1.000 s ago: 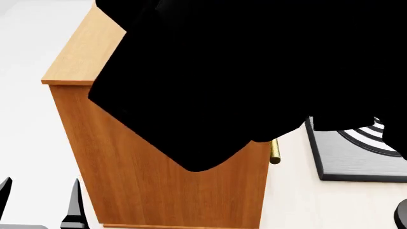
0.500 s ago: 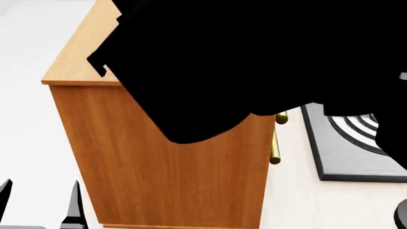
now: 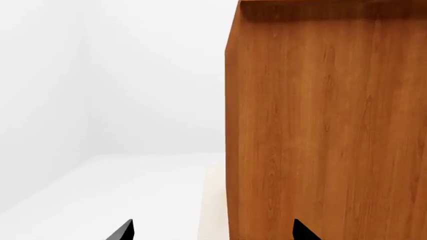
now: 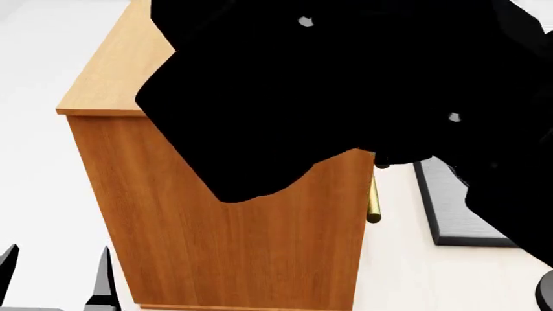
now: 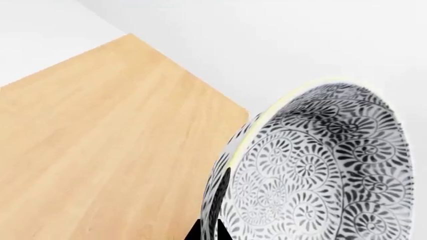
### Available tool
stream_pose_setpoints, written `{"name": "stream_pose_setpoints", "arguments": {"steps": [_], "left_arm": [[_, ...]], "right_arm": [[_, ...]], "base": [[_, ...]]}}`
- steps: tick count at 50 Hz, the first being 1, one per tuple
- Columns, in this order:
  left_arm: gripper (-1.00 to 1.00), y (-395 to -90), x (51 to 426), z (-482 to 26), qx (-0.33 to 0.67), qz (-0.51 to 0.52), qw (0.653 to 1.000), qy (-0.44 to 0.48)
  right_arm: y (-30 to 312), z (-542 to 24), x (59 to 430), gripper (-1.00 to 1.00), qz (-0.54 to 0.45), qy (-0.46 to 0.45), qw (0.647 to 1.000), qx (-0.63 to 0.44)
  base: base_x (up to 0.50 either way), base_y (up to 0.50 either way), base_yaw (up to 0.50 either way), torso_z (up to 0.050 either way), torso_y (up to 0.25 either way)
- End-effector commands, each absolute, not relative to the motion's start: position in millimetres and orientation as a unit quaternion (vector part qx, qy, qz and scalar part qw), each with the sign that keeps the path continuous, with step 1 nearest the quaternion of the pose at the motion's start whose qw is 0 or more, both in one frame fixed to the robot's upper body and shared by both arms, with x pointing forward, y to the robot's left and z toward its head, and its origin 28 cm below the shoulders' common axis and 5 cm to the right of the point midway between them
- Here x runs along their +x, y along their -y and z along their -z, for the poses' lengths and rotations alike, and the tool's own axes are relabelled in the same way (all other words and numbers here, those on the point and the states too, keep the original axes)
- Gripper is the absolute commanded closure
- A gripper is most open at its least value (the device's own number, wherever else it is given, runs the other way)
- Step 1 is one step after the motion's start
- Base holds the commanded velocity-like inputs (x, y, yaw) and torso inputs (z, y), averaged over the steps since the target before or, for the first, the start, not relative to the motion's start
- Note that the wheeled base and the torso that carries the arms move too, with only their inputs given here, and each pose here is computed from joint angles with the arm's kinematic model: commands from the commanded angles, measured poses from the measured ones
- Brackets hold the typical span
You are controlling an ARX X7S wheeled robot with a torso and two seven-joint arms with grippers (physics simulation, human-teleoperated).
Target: Put the bowl on the top of the cabinet.
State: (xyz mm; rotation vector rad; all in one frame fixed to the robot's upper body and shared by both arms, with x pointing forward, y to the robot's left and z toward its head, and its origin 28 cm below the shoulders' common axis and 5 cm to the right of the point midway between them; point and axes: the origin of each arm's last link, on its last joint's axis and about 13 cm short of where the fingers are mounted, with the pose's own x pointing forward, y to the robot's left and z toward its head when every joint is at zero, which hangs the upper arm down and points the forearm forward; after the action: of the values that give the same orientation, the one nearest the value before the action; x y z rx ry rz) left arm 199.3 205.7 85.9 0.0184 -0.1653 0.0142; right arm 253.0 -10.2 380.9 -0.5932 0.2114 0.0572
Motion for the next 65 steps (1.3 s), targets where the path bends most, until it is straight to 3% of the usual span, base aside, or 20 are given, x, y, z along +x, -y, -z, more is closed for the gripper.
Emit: {"name": "stream_pose_setpoints", "arguments": {"steps": [1, 65], "left_arm": [[-1.0, -205.5, 199.1, -85.1, 0.009, -0.006, 0.997, 0.081], [-1.0, -206.6, 200.3, -79.9, 0.007, -0.007, 0.997, 0.075]], "right_arm": [[8.1, -373.4, 262.0, 1.0, 0.0, -0.113, 0.947, -0.301], [-16.0, -337.1, 266.8, 1.0, -0.078, -0.104, 0.93, -0.344]], "base": [[0.0, 0.0, 0.0, 0.0, 0.01], [0.0, 0.0, 0.0, 0.0, 0.0]]}}
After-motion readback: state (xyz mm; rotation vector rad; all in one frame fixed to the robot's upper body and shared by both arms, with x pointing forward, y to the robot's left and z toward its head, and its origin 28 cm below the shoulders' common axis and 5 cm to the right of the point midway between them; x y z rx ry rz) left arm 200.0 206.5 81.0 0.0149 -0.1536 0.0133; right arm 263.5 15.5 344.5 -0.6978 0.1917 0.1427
